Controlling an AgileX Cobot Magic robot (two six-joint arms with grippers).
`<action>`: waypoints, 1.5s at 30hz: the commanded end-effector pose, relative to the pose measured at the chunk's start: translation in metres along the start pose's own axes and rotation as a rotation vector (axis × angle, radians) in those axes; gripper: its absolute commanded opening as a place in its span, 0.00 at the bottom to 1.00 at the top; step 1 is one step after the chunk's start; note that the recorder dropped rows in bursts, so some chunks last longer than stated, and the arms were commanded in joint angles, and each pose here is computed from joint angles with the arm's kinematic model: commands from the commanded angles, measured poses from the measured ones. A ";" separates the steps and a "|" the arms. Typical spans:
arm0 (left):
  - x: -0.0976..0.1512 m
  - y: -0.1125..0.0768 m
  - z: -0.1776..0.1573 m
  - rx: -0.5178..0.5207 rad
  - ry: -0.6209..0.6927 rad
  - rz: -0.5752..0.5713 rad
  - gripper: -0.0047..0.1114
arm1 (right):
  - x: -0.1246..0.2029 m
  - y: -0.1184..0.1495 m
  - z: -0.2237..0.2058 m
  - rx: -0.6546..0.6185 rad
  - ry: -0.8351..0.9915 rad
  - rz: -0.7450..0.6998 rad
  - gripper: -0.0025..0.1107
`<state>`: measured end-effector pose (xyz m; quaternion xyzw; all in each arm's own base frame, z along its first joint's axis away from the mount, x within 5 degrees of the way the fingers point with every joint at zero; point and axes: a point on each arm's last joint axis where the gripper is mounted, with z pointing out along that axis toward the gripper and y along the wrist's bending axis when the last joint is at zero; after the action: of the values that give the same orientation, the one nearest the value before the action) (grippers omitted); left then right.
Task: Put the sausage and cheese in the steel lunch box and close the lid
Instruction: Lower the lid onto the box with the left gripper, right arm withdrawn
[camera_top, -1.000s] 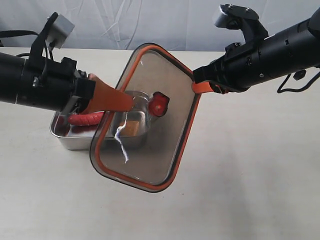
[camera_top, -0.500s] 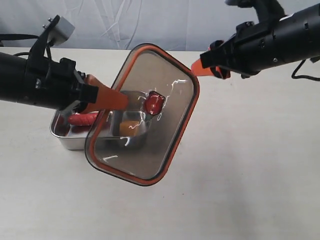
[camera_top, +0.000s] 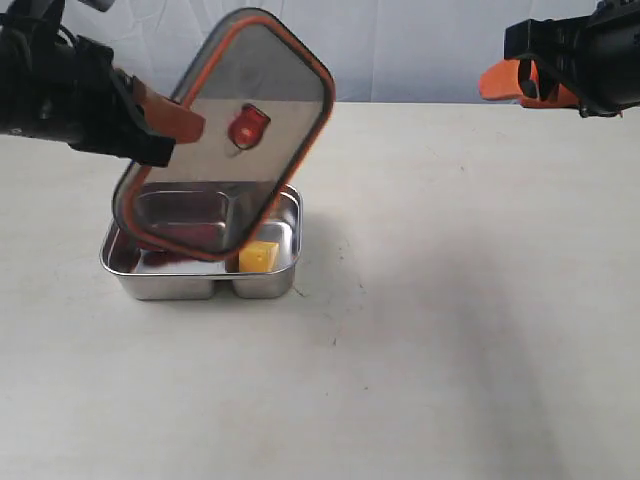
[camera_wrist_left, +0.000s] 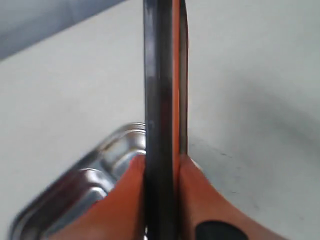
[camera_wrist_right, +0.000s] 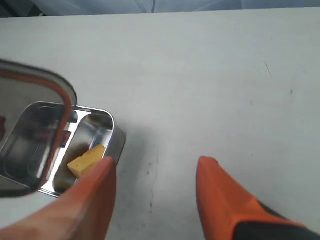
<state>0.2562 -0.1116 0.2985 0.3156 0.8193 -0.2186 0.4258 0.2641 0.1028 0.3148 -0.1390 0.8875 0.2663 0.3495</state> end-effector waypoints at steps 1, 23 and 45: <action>-0.011 0.009 -0.016 -0.178 -0.042 0.163 0.04 | -0.002 -0.001 -0.004 0.011 -0.007 -0.011 0.45; -0.010 -0.028 0.008 -0.249 0.199 1.177 0.04 | -0.002 -0.001 -0.004 0.016 -0.007 -0.017 0.45; 0.056 -0.021 0.058 -0.177 0.247 1.218 0.04 | -0.001 -0.001 -0.004 0.020 0.008 -0.030 0.45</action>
<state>0.2481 -0.1418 0.2263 0.7114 0.5523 0.1742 0.3981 0.2636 0.1010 0.3138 -0.1462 0.8905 0.2552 0.3470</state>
